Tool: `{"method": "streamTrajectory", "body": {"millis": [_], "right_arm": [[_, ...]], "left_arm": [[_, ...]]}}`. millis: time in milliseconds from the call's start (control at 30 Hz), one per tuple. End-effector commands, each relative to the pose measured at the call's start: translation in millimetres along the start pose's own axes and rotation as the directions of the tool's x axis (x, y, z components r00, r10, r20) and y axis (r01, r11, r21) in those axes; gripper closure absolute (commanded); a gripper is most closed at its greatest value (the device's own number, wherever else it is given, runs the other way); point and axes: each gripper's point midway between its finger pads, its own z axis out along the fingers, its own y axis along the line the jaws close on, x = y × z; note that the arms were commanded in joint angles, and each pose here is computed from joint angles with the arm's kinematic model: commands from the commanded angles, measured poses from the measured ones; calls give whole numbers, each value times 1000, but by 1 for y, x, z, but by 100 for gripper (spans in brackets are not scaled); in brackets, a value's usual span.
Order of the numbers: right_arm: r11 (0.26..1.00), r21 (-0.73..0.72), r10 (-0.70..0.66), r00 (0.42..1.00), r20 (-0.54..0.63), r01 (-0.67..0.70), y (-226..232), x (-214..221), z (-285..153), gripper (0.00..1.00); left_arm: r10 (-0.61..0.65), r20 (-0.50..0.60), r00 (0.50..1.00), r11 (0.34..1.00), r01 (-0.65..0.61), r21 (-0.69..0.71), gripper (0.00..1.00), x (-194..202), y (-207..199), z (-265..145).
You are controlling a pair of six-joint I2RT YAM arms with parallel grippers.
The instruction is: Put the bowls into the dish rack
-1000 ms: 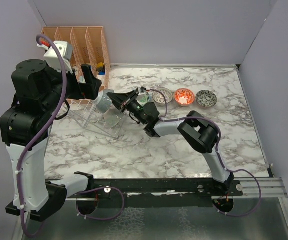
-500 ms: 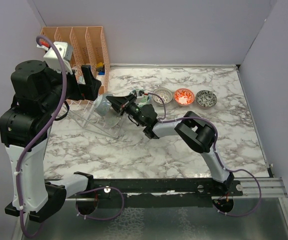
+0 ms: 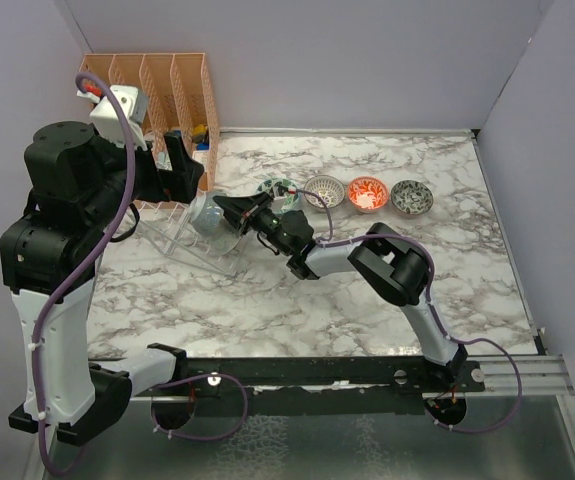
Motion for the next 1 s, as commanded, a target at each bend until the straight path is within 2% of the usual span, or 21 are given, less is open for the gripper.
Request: {"method": "streamTrajectory", "body": {"millis": [0,333,500,733,967], "right_arm": [[998,-40,39,999,-27,-40,8,10,1,97],[998,-5,63,998,-20,-63,-7,7,3,96],[998,21,66,998,-24,-65,-12,8,3,92],[997,35,77,997,-32,-76,-14,9,2,71],[993,97,79,996,-48,-74,-17,14,-2,58]], "left_arm": [[15,6,1000,1000,-15,8,1,0,-2,-4],[23,-3,1000,1000,-23,5,1,2,-1,-1],[27,-5,1000,1000,-27,4,1,2,-1,0],[33,-10,999,999,-33,1,1,3,-1,2],[39,-4,999,999,-39,-1,1,0,-1,2]]}}
